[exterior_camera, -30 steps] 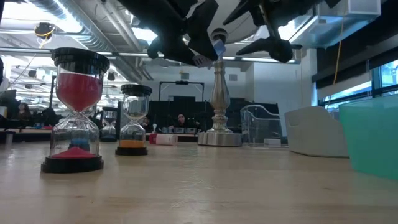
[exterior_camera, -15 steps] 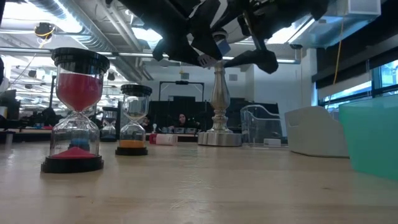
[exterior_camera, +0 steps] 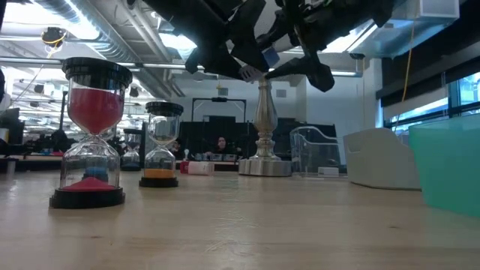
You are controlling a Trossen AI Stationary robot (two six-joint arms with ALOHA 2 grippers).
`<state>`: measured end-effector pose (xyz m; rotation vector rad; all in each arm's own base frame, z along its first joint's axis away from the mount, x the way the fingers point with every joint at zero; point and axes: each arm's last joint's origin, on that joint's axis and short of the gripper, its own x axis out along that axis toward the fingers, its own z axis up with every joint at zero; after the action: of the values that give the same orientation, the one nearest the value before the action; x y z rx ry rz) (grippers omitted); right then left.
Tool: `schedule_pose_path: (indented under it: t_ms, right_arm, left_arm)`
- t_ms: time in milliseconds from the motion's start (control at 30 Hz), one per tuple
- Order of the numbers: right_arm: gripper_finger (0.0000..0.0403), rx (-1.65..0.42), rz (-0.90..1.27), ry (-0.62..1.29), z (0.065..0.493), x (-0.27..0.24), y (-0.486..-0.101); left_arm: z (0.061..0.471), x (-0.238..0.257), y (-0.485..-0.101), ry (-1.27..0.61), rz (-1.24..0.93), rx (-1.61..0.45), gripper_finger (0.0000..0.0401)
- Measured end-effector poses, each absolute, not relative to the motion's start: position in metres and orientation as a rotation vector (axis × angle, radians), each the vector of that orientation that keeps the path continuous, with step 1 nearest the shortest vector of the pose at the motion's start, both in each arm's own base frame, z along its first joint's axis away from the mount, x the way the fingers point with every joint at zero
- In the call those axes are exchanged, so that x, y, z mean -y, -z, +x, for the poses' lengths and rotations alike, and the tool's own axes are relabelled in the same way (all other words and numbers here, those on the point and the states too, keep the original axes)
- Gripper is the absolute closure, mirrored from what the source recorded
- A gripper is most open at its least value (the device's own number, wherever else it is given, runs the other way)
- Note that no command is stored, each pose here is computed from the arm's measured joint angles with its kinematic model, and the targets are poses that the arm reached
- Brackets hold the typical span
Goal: Pick & Place Office items
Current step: Put the purple charger adapter into the gray bin
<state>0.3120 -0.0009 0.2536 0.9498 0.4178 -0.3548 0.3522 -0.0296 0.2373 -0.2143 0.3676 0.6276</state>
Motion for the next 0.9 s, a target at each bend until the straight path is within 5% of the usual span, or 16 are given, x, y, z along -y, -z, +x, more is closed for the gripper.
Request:
schedule_pose_path:
  t_ms: [233,567,900]
  right_arm:
    - [0.0279,-0.410,0.958,0.354,0.3122,0.0010,-0.2543]
    - [0.0280,-0.414,0.958,0.356,0.3121,0.0010,-0.2539]
    - [0.0280,-0.456,0.936,0.352,0.3086,0.0045,-0.2529]
  left_arm:
    - [0.3520,0.0298,-0.2373,-0.634,-0.209,-0.367,0.0185]
    - [0.3524,0.0302,-0.2374,-0.626,-0.246,-0.357,0.0182]
    - [0.3537,0.0320,-0.2369,-0.569,-0.413,-0.343,0.0126]
